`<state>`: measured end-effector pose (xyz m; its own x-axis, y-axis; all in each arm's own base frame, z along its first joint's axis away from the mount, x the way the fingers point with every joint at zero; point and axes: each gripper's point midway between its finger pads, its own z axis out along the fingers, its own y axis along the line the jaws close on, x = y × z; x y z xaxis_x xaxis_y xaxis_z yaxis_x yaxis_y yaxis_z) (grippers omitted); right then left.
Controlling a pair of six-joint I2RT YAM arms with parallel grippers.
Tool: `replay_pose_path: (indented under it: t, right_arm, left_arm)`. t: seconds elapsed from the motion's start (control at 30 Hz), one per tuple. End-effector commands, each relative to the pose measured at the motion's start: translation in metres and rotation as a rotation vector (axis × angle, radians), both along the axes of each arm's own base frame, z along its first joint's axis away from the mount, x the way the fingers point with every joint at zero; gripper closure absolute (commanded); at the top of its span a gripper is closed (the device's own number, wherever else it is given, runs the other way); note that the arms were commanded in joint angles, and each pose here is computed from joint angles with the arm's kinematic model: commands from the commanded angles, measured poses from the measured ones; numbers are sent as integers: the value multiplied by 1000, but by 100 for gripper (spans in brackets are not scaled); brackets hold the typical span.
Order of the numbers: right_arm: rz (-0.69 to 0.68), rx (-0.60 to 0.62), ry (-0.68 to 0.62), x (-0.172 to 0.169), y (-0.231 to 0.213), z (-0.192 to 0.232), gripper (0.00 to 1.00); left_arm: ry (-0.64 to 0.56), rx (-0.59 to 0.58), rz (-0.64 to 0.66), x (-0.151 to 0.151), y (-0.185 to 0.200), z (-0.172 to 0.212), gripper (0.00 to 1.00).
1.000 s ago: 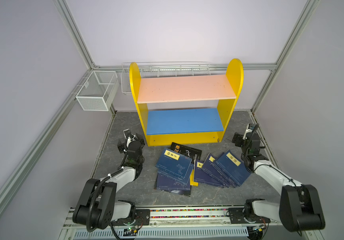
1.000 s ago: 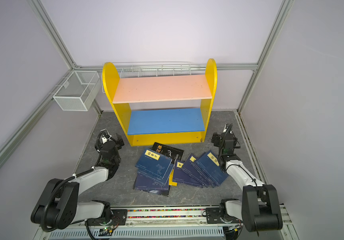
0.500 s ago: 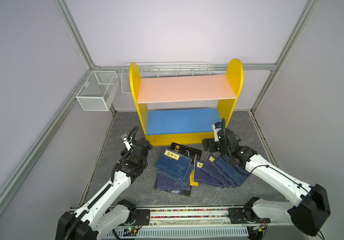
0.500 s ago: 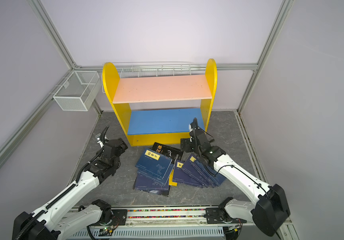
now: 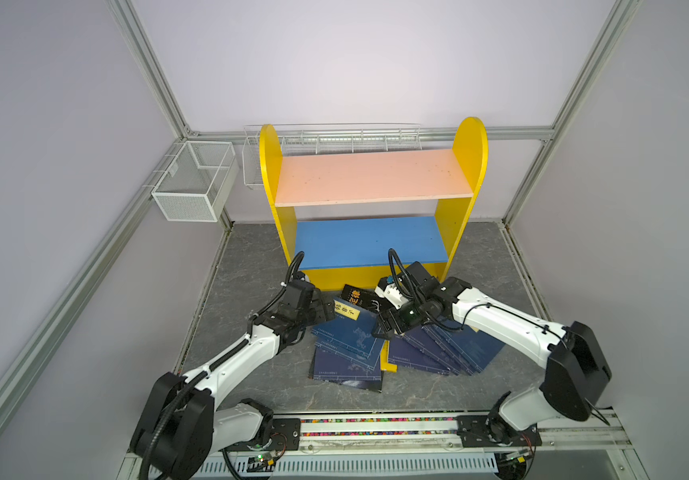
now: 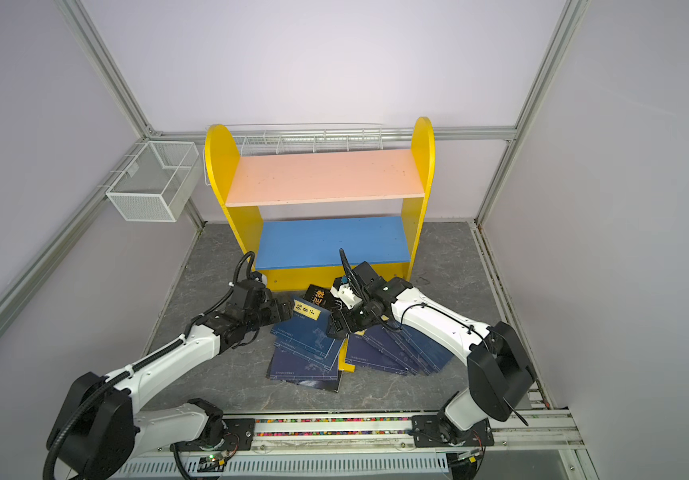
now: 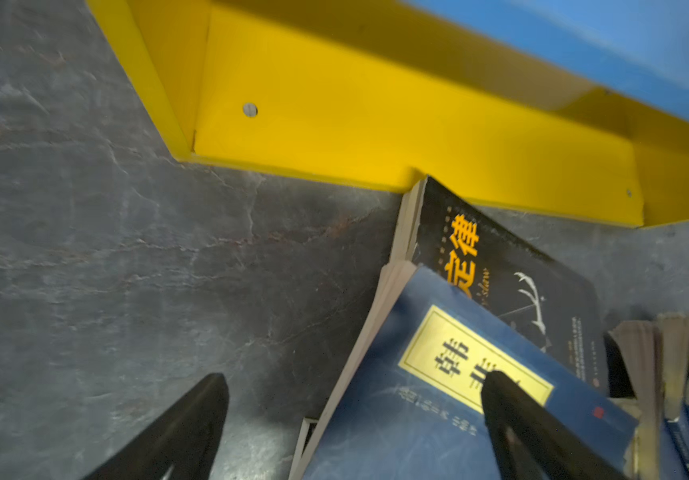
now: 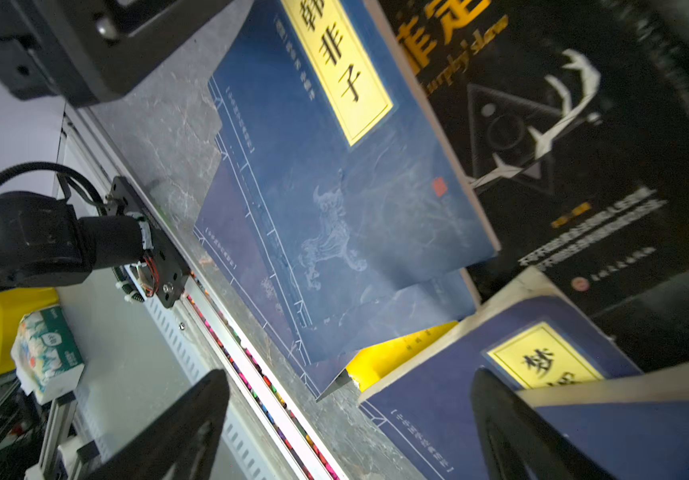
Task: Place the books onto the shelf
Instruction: 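Reach both grippers to the book pile and grasp the blue book with the right gripper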
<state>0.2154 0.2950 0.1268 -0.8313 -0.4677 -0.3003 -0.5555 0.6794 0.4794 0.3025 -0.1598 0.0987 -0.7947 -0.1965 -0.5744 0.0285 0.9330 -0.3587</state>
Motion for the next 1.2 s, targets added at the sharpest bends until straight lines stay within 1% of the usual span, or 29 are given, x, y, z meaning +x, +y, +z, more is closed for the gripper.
replay_pose_path:
  t: [0.0,0.1,0.17,0.27,0.4,0.47,0.5,0.6,0.63,0.67,0.7,0.73,0.83,0.87,0.93,1.03,1.17]
  right_arm:
    - [57,4,52,-10,6,-7,7]
    - [61,2,81,-8,11,-19,7]
    - [53,-7,97,-5,13,-27,8]
    - [41,-20,128,-1,17,-39,8]
    - [37,-27,173,4,24,-49,10]
    - [19,-31,187,9,25,-51,14]
    - [10,-28,190,12,26,-51,15]
    - [2,-6,198,18,34,-46,16]
    - [-1,4,199,21,37,-45,16]
    - [-9,13,199,24,39,-43,16]
    - [-12,25,199,27,42,-40,16]
    - [-17,42,203,30,45,-37,16]
    - [-35,85,202,38,49,-27,17]
    - [-44,103,200,41,50,-23,17]
    - [-73,146,198,49,51,-15,17]
    - [-114,197,209,59,48,-6,18]
    - [-146,201,194,65,43,-2,22]
  left_arm:
    - [57,-11,-40,-2,-10,-5,6]
    - [62,-14,-62,0,-15,-5,9]
    - [59,-24,-87,0,-20,-2,13]
    - [86,-21,-110,-4,-22,-5,19]
    - [151,34,-86,-14,-10,-22,23]
    - [189,81,-44,-17,1,-31,28]
    - [213,99,-28,-20,5,-36,30]
    - [256,96,-33,-28,4,-45,40]
    - [268,95,-34,-30,5,-48,45]
    - [278,93,-42,-32,4,-50,47]
    - [290,97,-47,-34,4,-51,52]
    - [299,98,-56,-36,3,-51,57]
    - [320,87,-77,-42,1,-51,66]
    - [322,77,-88,-43,-1,-50,66]
    - [320,63,-109,-45,-5,-46,76]
    - [307,50,-137,-46,-9,-41,79]
    - [307,35,-164,-47,-14,-39,84]
